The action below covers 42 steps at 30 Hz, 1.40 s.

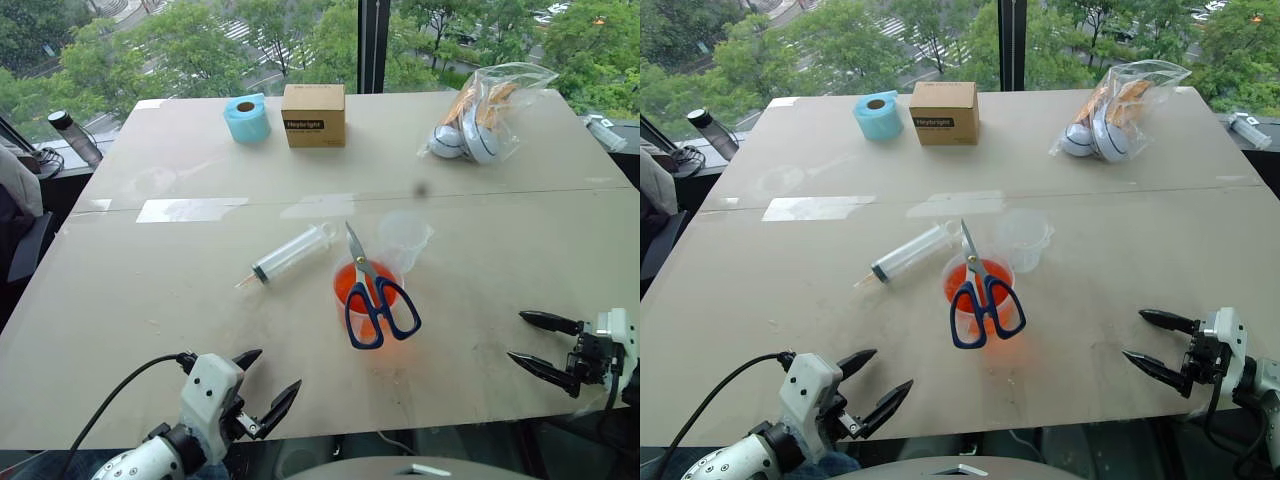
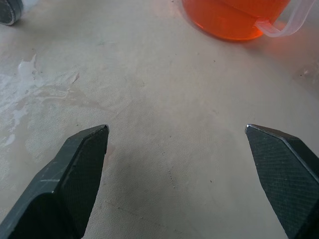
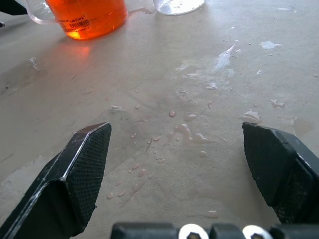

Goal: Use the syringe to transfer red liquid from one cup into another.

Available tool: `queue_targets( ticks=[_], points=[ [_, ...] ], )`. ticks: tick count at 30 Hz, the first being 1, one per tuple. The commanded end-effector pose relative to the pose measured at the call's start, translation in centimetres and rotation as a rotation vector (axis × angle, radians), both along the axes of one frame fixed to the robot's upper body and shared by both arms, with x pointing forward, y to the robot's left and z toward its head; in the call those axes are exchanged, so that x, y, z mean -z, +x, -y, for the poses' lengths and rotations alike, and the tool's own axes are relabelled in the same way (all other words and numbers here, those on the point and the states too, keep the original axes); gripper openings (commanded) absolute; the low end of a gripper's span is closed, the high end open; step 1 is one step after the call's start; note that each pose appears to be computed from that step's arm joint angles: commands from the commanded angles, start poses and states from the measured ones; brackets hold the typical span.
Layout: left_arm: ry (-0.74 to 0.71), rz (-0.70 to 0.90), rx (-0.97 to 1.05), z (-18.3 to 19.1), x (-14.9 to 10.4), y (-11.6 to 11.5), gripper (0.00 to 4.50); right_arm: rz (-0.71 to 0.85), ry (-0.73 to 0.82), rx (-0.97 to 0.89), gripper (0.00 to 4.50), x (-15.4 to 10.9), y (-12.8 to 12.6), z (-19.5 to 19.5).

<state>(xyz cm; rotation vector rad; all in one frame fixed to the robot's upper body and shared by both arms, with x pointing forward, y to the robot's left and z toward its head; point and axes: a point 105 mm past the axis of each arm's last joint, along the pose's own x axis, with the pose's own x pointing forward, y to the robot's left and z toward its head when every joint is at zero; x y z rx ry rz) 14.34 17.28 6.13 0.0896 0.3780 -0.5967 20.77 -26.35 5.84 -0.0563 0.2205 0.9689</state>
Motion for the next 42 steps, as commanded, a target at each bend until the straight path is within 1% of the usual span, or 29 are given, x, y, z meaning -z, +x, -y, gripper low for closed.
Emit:
queue_targets(
  ticks=[1,4,9,20,25,28,30,33,35,38,40,41,42],
  points=[
    [0.004,0.012,0.029,-0.3,0.2,-0.3,4.46,0.054,-0.007,0.01,4.5,-1.0,0.0,0.7],
    [0.004,0.012,0.046,-1.0,0.9,-0.5,4.46,0.057,-0.016,0.01,4.5,-0.9,0.0,1.0],
    [0.001,0.02,0.056,-1.1,1.3,-0.6,4.46,0.063,-0.014,0.003,4.5,-0.8,0.1,0.9],
    [-0.002,0.04,0.053,-1.3,1.2,-0.4,4.46,0.074,-0.001,-0.024,4.5,-1.1,0.6,0.4],
    [-0.004,0.05,0.055,-1.1,0.9,-0.3,4.46,0.05,0.011,-0.076,4.5,-1.5,0.4,-0.2],
    [-0.009,0.08,0.082,-1.3,-0.5,0.1,4.46,-0.055,0.005,-0.254,4.5,-3.3,-0.9,-2.0],
    [-0.013,0.109,0.13,-1.2,-1.8,0.3,4.46,-0.097,0.057,-0.289,4.5,-5.3,-0.7,-3.3],
    [-0.07,0.126,0.246,-0.7,-4.2,0.5,4.46,-0.181,0.108,-0.37,4.5,-8.0,-0.8,-5.5],
    [-0.087,0.139,0.35,-0.2,-5.7,0.5,4.46,-0.261,0.122,-0.408,4.5,-9.0,-1.2,-6.6],
    [-0.137,0.154,0.44,0.1,-7.9,0.7,4.46,-0.38,0.163,-0.468,4.5,-10.3,-1.8,-8.1],
    [-0.14,0.147,0.499,0.4,-8.9,0.6,4.46,-0.416,0.154,-0.477,4.5,-10.7,-1.6,-8.9],
    [-0.113,0.143,0.532,0.4,-9.2,0.6,4.46,-0.395,0.172,-0.47,4.5,-11.1,-1.1,-9.6],
    [-0.084,0.144,0.562,0.3,-9.6,0.6,4.46,-0.41,0.177,-0.446,4.5,-11.2,-0.6,-10.2]
  ],
)
